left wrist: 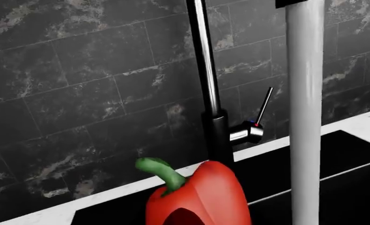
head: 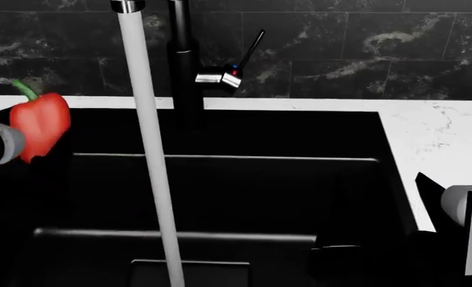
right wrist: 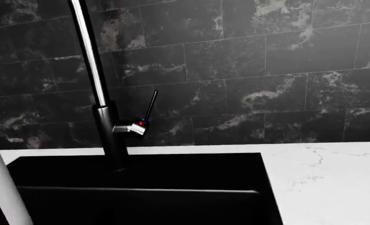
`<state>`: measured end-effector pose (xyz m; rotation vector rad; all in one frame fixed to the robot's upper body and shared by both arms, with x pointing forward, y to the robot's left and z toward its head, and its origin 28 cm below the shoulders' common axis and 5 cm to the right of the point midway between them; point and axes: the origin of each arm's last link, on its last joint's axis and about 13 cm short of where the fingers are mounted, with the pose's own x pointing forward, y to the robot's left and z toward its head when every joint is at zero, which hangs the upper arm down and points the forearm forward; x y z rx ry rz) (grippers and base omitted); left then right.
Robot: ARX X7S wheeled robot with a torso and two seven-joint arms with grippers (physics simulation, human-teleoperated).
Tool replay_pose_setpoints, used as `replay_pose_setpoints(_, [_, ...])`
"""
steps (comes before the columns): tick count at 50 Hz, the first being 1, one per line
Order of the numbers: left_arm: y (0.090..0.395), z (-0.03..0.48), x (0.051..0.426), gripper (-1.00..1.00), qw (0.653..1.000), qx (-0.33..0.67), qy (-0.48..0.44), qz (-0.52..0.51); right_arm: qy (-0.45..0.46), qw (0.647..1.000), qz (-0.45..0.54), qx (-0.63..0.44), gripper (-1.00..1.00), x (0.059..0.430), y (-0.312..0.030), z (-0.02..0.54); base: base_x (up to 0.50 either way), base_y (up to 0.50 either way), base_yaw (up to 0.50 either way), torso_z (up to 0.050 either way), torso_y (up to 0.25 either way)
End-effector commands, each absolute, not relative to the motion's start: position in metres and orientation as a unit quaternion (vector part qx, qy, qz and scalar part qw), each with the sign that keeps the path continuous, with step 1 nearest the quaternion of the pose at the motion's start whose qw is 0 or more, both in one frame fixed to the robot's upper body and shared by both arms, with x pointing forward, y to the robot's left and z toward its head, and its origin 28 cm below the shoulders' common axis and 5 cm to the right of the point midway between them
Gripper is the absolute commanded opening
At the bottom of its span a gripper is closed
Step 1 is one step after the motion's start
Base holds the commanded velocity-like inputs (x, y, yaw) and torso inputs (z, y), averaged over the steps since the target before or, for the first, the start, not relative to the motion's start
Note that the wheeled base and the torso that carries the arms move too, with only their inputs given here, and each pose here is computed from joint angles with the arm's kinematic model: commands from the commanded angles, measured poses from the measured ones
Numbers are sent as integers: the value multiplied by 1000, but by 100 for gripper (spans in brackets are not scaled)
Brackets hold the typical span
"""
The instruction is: Pick the eggplants and mangos from the sink and place them in one bowl. Place the bell pepper in the other bowl. Then turn off the sink faucet.
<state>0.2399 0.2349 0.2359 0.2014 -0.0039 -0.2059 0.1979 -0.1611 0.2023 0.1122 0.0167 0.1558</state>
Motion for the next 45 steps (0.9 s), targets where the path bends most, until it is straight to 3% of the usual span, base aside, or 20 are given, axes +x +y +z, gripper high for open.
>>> replay_pose_setpoints(1, [240, 244, 237, -100, 991, 97, -29, -90, 0, 996, 77, 45, 100, 197, -160, 206, -305, 192, 0, 0, 0])
replay_pose_setpoints(15, [243, 249, 234, -100, 990, 102, -39, -87, -2, 997, 76, 32, 100, 197, -160, 205, -422, 303, 0, 0, 0])
replay_pose_setpoints(45, [237, 254, 229, -100, 989, 106, -56, -89, -7, 997, 73, 38, 100, 195, -161, 202, -58, 490, 0, 0, 0])
